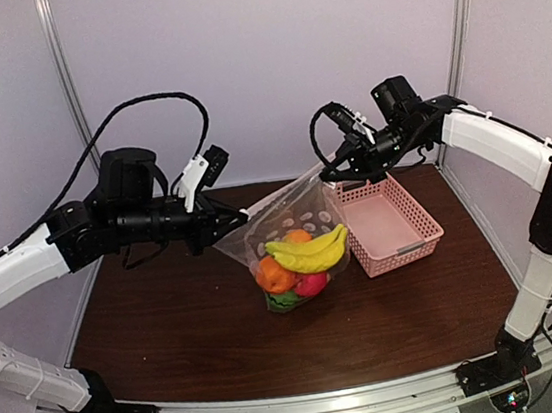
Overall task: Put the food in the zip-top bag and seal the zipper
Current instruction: Zip the zipper of the food storage bag.
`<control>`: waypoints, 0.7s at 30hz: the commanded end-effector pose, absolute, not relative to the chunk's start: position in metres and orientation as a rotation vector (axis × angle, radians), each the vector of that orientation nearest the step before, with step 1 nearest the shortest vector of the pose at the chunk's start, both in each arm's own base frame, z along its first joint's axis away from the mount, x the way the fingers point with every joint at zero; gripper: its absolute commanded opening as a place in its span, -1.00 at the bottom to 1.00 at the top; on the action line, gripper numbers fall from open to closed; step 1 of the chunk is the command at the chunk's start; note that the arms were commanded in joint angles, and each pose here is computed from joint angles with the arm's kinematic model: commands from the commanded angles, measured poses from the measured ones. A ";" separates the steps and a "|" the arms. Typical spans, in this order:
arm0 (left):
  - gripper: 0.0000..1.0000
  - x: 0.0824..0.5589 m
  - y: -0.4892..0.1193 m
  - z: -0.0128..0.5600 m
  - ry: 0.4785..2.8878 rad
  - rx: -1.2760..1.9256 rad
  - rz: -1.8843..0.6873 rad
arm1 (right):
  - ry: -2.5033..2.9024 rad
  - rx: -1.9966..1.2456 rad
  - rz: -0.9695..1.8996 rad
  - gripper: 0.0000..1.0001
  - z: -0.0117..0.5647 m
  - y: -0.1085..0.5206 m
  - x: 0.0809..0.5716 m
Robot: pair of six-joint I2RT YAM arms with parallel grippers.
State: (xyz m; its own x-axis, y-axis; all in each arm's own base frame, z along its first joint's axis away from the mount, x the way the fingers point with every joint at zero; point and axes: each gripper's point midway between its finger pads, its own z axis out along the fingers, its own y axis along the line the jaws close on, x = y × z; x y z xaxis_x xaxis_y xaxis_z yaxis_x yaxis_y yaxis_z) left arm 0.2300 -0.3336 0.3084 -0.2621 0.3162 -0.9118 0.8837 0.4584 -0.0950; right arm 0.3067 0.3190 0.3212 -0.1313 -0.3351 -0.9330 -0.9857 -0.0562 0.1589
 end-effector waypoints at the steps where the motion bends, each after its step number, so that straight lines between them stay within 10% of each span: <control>1: -0.82 0.222 -0.306 0.306 1.848 0.993 -0.719 | 1.499 -1.368 1.149 -1.00 0.339 0.294 0.323; 21: -0.77 0.316 -0.294 0.339 1.777 0.825 -0.494 | 1.391 -1.077 1.225 -1.00 0.389 0.342 0.400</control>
State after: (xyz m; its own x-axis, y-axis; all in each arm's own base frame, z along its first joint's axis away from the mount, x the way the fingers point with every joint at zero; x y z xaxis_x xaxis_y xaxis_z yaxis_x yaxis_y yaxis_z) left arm 0.2754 -0.2944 0.3020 -0.2888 0.3346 -0.8970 0.7734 0.6337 -0.0126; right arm 0.3658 0.3294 0.3368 -0.2057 -0.1758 -0.9627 -0.9776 0.0825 0.1939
